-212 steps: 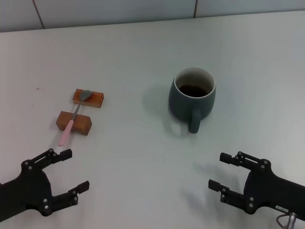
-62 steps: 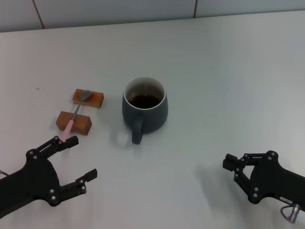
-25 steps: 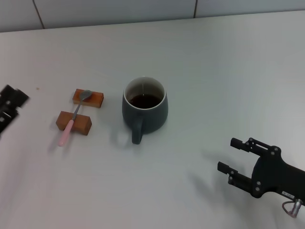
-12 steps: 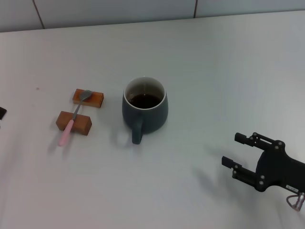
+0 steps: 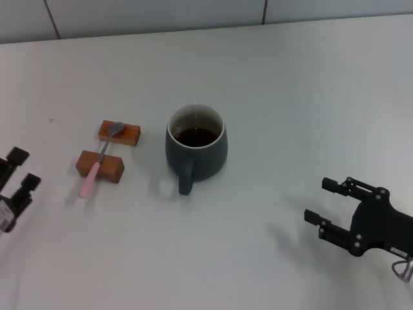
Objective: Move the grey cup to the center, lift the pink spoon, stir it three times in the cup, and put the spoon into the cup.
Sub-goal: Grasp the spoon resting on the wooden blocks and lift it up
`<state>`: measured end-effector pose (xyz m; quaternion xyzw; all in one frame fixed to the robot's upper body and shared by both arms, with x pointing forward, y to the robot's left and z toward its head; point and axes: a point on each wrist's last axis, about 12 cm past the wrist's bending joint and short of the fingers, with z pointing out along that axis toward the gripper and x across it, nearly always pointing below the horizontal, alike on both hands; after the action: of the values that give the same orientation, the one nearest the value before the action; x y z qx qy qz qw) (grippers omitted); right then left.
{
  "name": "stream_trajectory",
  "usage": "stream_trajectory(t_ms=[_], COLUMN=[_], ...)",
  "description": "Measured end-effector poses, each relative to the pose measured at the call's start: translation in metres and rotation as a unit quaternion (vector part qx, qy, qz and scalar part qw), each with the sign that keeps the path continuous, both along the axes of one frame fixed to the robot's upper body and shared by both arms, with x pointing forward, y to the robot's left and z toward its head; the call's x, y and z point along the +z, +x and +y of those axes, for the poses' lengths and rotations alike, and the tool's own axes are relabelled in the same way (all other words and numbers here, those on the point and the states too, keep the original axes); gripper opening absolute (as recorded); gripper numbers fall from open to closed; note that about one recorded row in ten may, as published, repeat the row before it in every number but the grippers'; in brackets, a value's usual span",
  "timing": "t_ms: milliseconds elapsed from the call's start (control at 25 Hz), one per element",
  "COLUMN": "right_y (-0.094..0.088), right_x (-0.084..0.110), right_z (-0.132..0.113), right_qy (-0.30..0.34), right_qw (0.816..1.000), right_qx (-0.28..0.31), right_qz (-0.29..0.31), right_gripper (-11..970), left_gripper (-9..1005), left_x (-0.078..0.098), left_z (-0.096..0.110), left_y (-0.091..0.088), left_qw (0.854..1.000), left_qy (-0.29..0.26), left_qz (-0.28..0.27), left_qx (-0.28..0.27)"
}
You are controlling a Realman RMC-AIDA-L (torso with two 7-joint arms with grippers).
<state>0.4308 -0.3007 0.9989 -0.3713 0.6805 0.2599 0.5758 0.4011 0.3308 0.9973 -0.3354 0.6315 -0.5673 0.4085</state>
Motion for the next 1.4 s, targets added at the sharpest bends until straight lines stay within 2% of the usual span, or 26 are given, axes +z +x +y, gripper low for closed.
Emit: stream_trajectory(t_ms=[80,480,1400], right_y=[0.001,0.005,0.014], right_x=[0.0,0.001,0.001], right_z=[-0.001,0.0,0.001], right_qy=[-0.002,0.006,-0.008], right_qw=[1.0,1.0,1.0], right_qx=[-0.001,0.001,0.0], right_qz=[0.0,0.017,0.018], right_gripper=[658,659,658], left_gripper=[796,794,791], left_x=[-0.004,-0.012,-0.02], left_z=[-0.004,-0.012,-0.035], left_y=[0.001,0.001,0.006], left_qw=[1.0,0.998,0.994], left_qy=[-0.008,-0.035,-0.064], left_qz=[0.021,0.059,0.088], left_qx=[-0.011,-0.005,-0.015])
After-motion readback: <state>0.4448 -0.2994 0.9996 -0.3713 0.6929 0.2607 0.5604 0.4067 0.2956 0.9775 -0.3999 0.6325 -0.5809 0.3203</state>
